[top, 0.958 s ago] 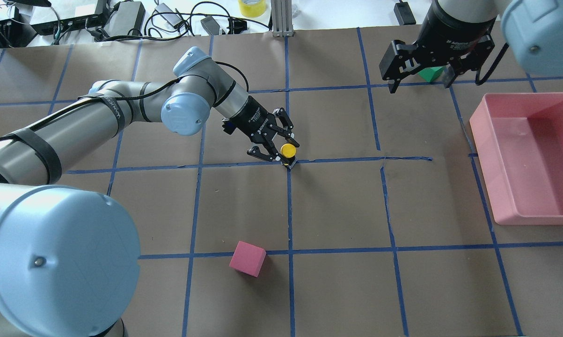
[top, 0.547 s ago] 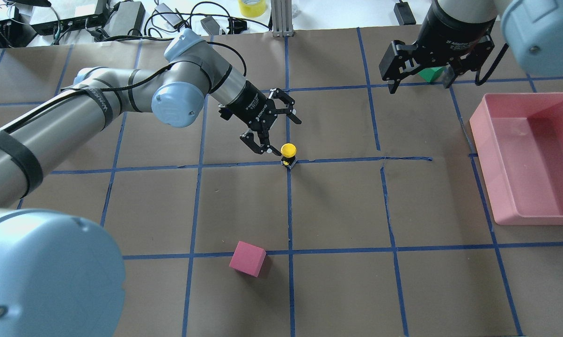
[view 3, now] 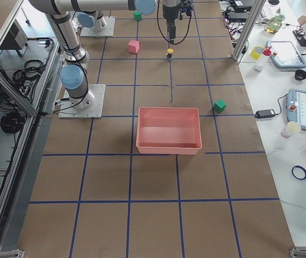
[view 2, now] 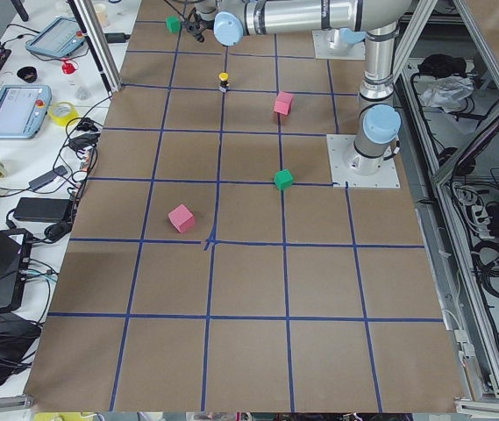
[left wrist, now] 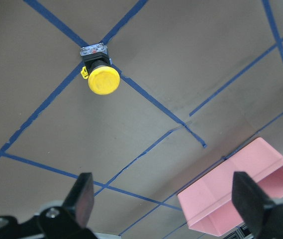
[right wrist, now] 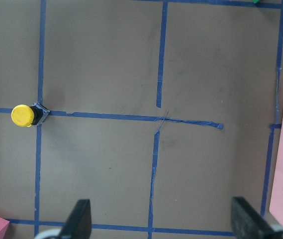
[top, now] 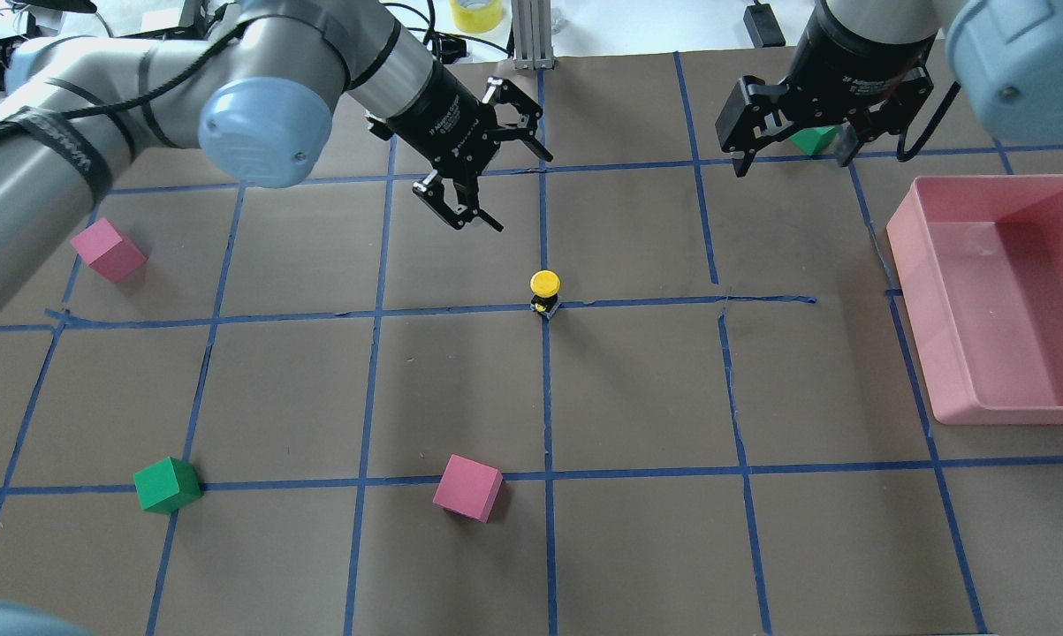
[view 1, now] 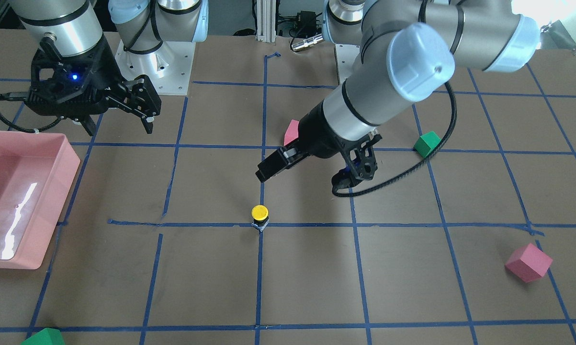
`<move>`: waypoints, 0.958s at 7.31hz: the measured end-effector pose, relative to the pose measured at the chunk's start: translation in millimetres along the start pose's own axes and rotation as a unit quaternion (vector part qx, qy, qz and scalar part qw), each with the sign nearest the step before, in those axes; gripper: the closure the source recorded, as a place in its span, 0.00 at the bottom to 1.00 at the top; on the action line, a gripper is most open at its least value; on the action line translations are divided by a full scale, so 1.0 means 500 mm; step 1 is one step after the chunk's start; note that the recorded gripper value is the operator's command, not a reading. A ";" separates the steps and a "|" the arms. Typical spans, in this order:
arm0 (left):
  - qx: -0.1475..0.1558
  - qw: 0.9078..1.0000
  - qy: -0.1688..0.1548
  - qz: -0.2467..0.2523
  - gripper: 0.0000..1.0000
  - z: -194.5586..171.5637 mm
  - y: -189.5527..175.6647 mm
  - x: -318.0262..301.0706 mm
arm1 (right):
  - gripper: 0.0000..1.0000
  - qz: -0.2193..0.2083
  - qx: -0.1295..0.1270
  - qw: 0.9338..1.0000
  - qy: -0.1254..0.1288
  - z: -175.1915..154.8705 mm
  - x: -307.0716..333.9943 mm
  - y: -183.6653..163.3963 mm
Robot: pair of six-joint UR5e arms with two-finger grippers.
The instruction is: Align button upright
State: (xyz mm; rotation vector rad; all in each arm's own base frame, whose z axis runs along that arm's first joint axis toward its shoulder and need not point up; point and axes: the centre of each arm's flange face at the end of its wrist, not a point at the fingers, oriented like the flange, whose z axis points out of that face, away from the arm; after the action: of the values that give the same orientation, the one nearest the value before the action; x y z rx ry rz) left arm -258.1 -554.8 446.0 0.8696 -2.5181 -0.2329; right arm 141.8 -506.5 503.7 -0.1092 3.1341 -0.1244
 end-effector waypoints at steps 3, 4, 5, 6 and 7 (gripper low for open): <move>0.090 0.978 -0.087 0.166 0.00 -0.169 0.130 -0.082 | 0.00 -0.001 0.000 1.000 0.000 0.000 0.000 0.000; 0.105 0.958 -0.131 0.232 0.00 -0.190 0.143 -0.112 | 0.00 -0.001 0.000 1.000 0.000 0.000 0.000 0.000; 0.114 0.939 -0.168 0.279 0.00 -0.199 0.146 -0.134 | 0.00 -0.001 0.000 1.000 0.000 0.000 0.000 0.000; 0.127 0.921 -0.207 0.304 0.00 -0.207 0.139 -0.150 | 0.00 -0.001 0.000 1.000 0.000 0.000 0.000 0.000; 0.138 0.905 -0.240 0.322 0.00 -0.215 0.130 -0.161 | 0.00 -0.001 0.000 1.000 0.000 0.000 0.000 0.000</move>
State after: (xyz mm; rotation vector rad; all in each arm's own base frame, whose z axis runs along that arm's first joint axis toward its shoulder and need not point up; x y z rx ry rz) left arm -186.1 -454.5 530.2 0.0111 -3.1917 0.1535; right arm 141.8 -506.5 503.5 -0.1110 3.1342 -0.1233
